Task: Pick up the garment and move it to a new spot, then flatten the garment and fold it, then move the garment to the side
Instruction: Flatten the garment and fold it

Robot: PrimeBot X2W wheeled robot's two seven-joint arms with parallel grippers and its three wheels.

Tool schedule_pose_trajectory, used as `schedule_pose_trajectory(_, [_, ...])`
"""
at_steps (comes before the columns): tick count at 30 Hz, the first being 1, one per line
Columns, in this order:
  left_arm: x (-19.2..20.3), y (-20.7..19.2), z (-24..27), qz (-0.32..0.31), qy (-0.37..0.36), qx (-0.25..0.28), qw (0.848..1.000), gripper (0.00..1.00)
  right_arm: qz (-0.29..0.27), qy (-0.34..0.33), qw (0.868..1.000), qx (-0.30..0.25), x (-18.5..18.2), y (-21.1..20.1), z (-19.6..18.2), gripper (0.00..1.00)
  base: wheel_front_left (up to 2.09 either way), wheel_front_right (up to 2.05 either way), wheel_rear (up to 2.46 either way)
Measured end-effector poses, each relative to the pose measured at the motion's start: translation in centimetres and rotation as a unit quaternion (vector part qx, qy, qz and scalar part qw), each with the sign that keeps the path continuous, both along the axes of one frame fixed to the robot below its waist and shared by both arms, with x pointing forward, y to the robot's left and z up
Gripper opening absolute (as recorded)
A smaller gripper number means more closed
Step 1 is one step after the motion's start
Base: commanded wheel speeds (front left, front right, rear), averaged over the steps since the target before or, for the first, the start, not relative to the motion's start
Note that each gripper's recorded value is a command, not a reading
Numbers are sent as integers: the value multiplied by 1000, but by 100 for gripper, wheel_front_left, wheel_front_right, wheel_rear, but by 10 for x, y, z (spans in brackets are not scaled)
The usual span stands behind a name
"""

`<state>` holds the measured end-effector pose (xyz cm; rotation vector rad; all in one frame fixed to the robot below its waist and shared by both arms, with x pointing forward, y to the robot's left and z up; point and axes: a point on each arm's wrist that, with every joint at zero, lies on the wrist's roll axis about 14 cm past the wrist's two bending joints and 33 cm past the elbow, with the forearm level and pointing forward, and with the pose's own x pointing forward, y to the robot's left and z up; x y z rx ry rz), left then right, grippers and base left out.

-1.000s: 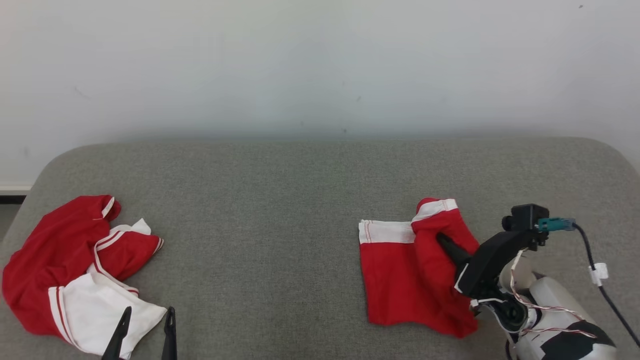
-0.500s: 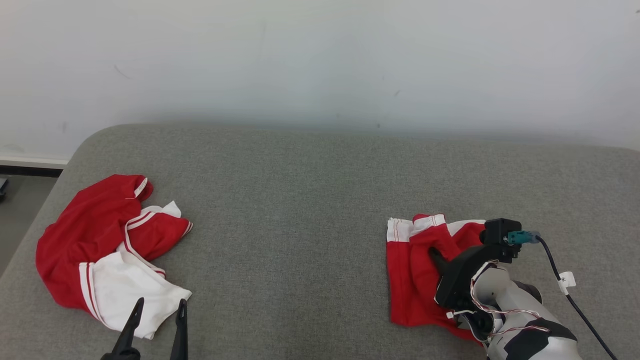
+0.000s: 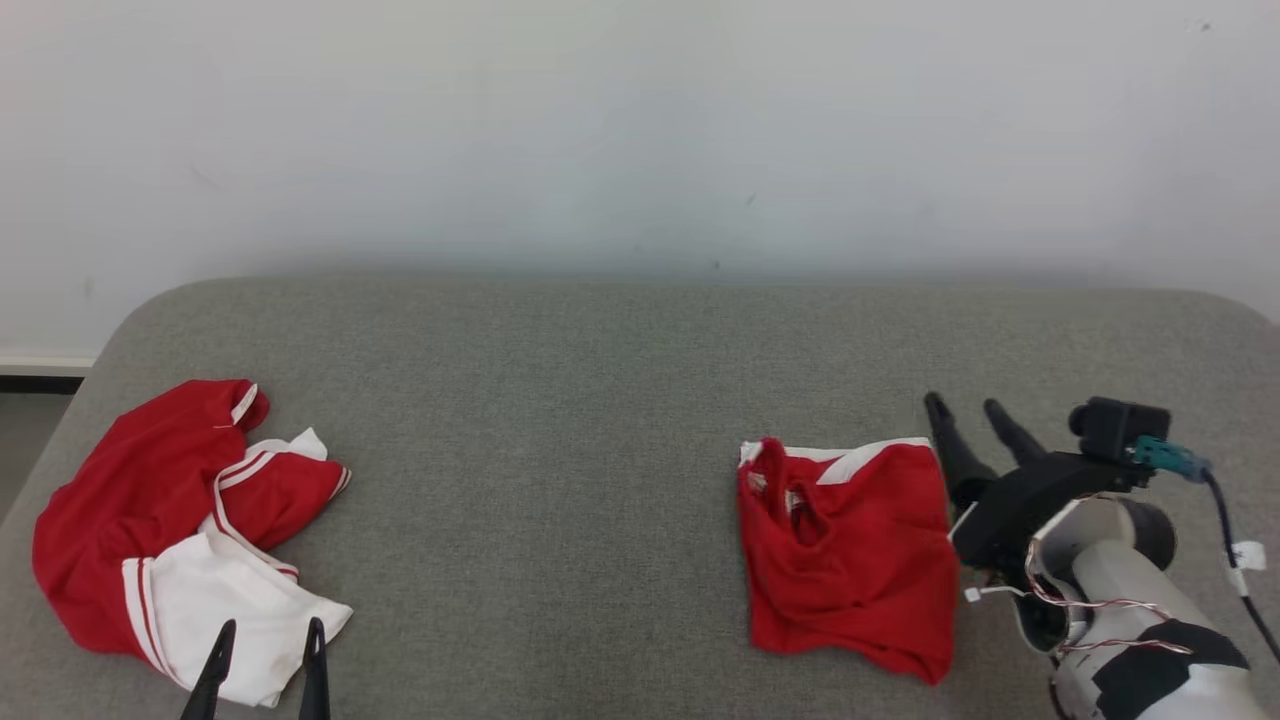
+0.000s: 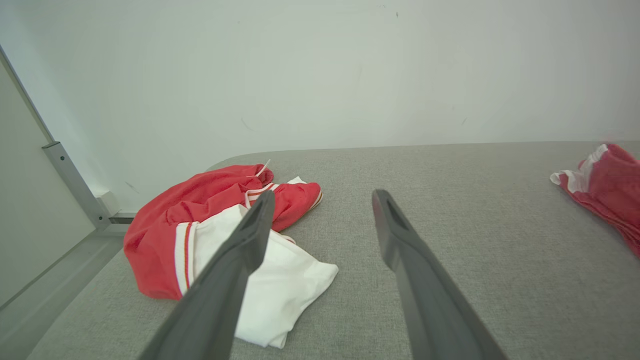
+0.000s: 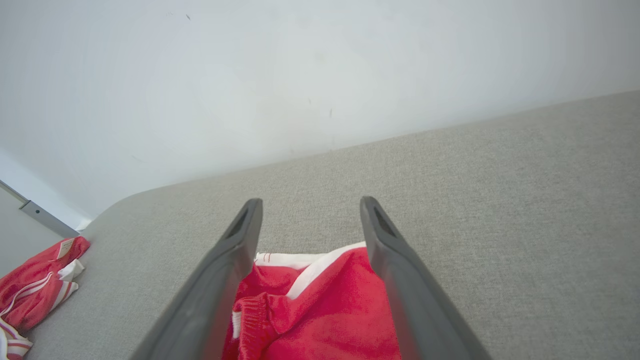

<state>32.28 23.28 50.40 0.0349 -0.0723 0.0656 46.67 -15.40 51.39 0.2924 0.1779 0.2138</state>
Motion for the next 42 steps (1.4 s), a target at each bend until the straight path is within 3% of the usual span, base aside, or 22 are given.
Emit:
schedule_pose_trajectory(10, [10,-11,4,-17,-5,10,1000,100,-64,-125,989,-54,-22,-71,41,100,0,0,0])
schedule_pose_trajectory(21, [21,-22,12,-37,-17,20,999,100,-100,-206,968,-99,-77,-89,65,100,0,0,0])
schedule_pose_trajectory(27, [19,-17,17,-29,-24,25,999,100,-132,-202,967,-84,-108,-95,52,100,0,0,0])
schedule_pose_trajectory(38, [10,-13,15,-24,-22,24,999,100,-138,-162,976,-55,-129,-76,19,100,0,0,0])
schedule_pose_trajectory(42, [6,-12,11,-29,-15,28,999,100,-119,-152,978,-73,-132,-65,10,100,0,0,0])
